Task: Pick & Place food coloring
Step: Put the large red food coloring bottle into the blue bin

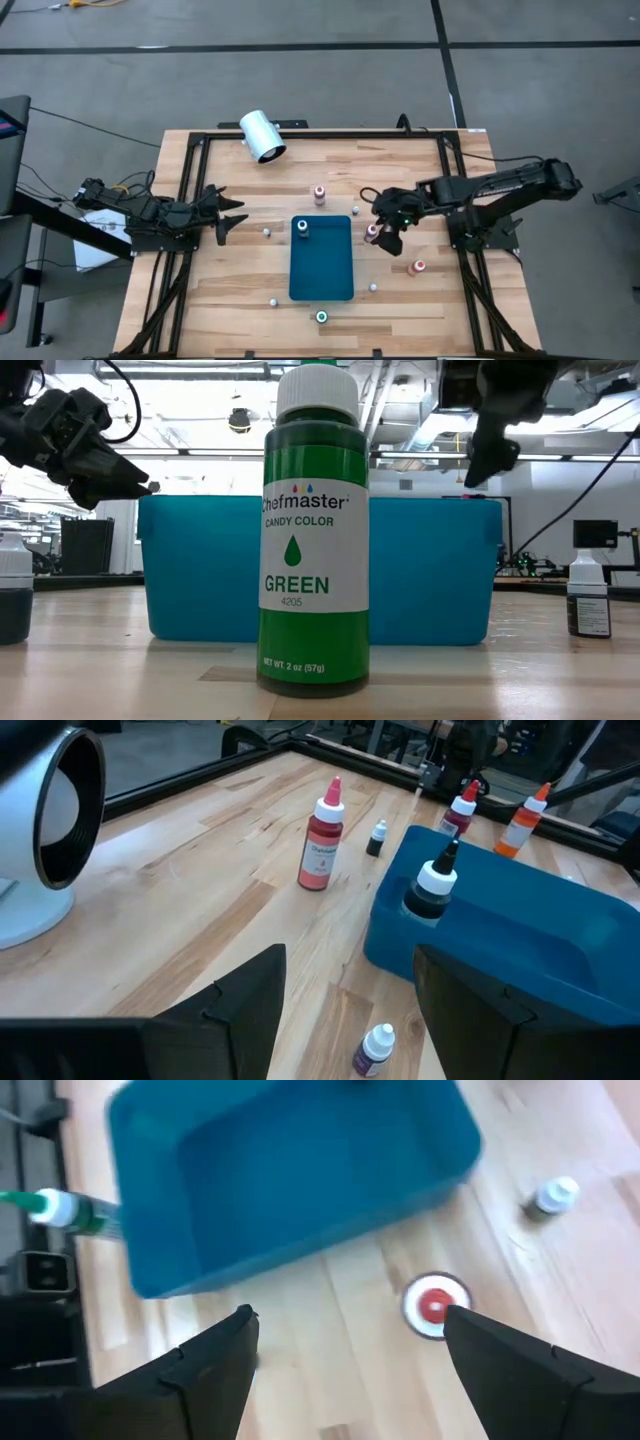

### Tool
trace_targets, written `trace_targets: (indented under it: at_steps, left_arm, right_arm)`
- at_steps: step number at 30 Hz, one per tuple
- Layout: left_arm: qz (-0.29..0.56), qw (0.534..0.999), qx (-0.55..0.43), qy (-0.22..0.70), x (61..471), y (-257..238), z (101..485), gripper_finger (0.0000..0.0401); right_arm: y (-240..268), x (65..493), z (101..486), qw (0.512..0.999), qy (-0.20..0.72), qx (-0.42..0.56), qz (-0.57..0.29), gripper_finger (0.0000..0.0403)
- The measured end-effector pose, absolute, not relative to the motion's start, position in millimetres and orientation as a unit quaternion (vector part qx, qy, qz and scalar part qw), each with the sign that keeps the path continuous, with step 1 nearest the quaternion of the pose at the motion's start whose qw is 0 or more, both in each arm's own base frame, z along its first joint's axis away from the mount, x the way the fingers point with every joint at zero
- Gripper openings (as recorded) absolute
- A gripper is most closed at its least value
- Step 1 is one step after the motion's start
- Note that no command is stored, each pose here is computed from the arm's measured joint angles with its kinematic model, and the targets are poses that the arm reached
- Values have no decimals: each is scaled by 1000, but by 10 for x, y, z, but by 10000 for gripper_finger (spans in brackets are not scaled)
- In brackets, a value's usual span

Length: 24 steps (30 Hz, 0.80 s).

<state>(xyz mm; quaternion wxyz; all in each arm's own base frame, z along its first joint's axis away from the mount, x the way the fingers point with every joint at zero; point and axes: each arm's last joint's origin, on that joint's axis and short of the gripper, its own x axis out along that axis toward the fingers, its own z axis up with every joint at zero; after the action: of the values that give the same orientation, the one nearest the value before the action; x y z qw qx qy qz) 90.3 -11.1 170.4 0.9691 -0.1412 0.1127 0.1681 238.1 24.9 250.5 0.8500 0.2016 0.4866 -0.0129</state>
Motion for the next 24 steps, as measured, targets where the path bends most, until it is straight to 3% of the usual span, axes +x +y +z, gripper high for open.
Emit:
trace_targets:
  at_steps: [24]
  left_arm:
    - [170, 967, -148, 118, 899, -110, 1691, 209]
  right_arm:
    - [18, 2437, 2319, 824, 525, 205, -57, 306]
